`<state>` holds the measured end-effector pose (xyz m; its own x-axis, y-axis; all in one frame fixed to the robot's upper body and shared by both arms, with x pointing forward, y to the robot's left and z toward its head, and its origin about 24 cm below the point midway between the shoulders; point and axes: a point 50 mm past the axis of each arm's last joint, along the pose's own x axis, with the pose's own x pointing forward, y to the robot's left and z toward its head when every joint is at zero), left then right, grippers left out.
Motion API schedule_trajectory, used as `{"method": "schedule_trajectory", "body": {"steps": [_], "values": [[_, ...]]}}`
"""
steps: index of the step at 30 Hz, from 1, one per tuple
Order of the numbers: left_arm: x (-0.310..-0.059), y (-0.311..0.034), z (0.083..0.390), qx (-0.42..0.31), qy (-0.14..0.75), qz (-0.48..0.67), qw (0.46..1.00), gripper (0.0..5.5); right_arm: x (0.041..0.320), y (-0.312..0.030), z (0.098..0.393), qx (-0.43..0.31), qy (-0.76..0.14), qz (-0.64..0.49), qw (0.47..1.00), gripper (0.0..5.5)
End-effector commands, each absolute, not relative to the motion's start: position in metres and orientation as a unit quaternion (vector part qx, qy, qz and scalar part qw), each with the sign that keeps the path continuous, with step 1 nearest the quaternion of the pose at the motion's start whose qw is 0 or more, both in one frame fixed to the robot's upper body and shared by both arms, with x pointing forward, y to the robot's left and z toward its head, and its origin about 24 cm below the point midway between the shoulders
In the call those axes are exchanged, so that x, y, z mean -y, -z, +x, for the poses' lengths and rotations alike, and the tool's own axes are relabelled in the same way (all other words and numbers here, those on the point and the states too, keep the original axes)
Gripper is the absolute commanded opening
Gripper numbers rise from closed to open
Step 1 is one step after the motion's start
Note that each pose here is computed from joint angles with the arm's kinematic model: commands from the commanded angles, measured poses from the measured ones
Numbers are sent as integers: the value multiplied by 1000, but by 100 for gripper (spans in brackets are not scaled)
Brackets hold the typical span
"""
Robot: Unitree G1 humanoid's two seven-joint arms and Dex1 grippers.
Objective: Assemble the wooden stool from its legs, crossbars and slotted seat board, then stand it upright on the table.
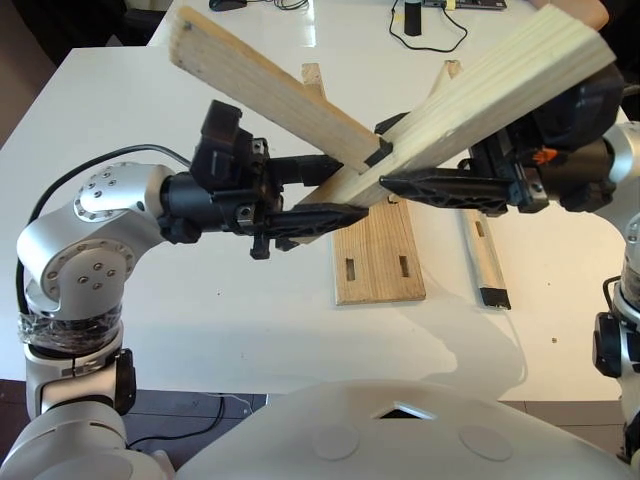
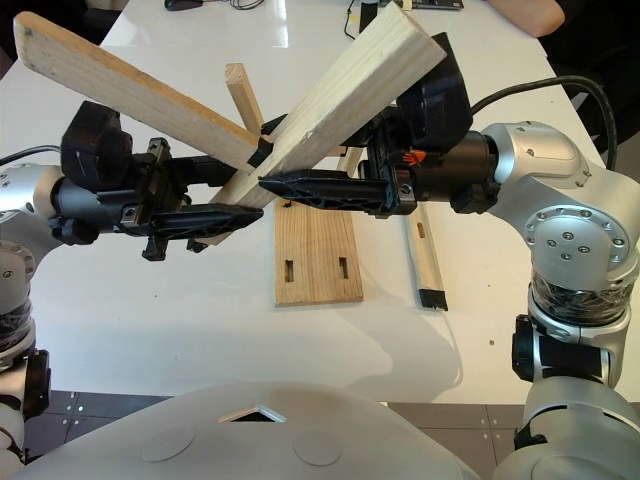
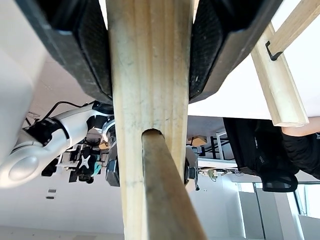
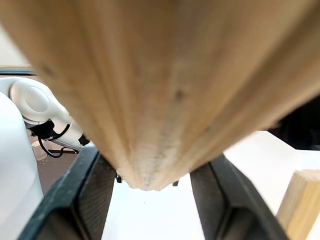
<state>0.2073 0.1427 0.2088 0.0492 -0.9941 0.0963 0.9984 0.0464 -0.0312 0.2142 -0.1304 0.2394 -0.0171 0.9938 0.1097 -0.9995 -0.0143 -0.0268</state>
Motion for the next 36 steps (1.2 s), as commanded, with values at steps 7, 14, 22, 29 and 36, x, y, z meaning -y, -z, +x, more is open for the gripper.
{"method": "schedule_trajectory", "body": {"steps": [7,14,22,29,36], "values": [[-159,-147,220,-73,618,11,783,361,150,-251,223,67,-681,0,729,203],[-171,-98,215,-136,583,76,797,361,179,-239,225,15,-651,-39,758,203],[-174,-78,213,-156,569,93,802,361,196,-192,229,-80,-632,-124,761,203],[-161,-72,188,-171,612,93,766,361,195,-166,217,-118,-651,-147,735,203],[-165,-70,187,-183,610,98,765,361,199,-160,202,-146,-671,-162,709,203]]}}
